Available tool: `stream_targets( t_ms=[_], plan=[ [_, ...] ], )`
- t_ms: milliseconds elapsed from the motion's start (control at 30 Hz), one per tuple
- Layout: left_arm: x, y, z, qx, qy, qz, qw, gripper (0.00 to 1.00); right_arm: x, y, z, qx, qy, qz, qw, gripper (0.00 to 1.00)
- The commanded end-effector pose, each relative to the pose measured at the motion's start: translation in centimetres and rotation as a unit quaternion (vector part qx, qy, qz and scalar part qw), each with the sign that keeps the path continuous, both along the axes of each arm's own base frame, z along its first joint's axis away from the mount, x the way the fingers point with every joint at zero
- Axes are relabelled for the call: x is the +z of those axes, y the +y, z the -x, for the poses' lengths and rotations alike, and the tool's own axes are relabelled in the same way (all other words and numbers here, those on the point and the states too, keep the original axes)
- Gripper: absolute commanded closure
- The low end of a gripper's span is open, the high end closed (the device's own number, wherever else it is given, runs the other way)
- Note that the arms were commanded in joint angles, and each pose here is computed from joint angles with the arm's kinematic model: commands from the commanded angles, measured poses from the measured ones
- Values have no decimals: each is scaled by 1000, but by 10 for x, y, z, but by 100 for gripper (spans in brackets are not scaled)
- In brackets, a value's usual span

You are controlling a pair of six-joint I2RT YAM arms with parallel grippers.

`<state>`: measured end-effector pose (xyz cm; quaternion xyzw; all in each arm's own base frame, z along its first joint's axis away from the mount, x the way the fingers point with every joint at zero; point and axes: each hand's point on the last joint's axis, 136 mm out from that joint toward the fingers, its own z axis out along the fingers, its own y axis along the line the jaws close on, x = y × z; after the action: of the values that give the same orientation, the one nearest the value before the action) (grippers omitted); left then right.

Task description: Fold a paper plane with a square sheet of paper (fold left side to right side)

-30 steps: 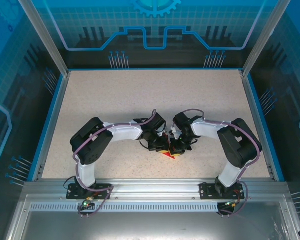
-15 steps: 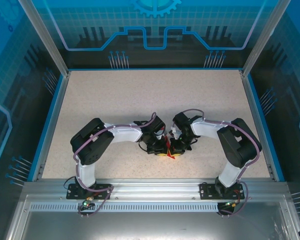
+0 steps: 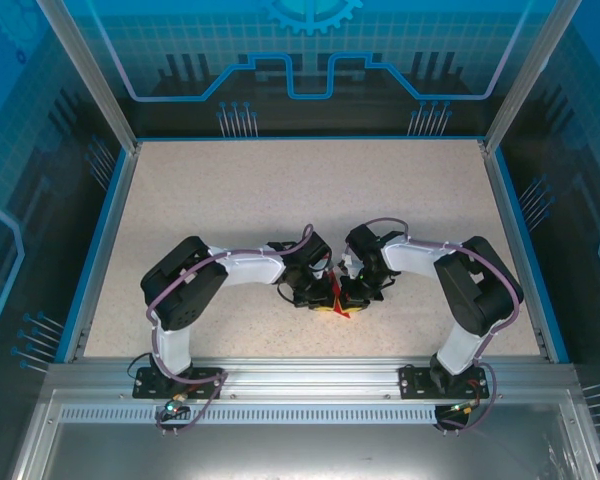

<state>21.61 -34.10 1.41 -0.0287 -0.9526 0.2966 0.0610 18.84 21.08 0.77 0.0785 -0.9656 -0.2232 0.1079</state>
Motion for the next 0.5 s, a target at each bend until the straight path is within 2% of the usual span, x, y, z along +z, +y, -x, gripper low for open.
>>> stream_targets(
  t_ms=[0,467],
  plan=[
    [-19,38,-15,23,-15,-74,997,96,-31,-36,19,11,22,104,994,100],
    [-24,122,-12,51,-10,-125,991,96,-31,-39,19,14,21,112,993,100]
  ],
)
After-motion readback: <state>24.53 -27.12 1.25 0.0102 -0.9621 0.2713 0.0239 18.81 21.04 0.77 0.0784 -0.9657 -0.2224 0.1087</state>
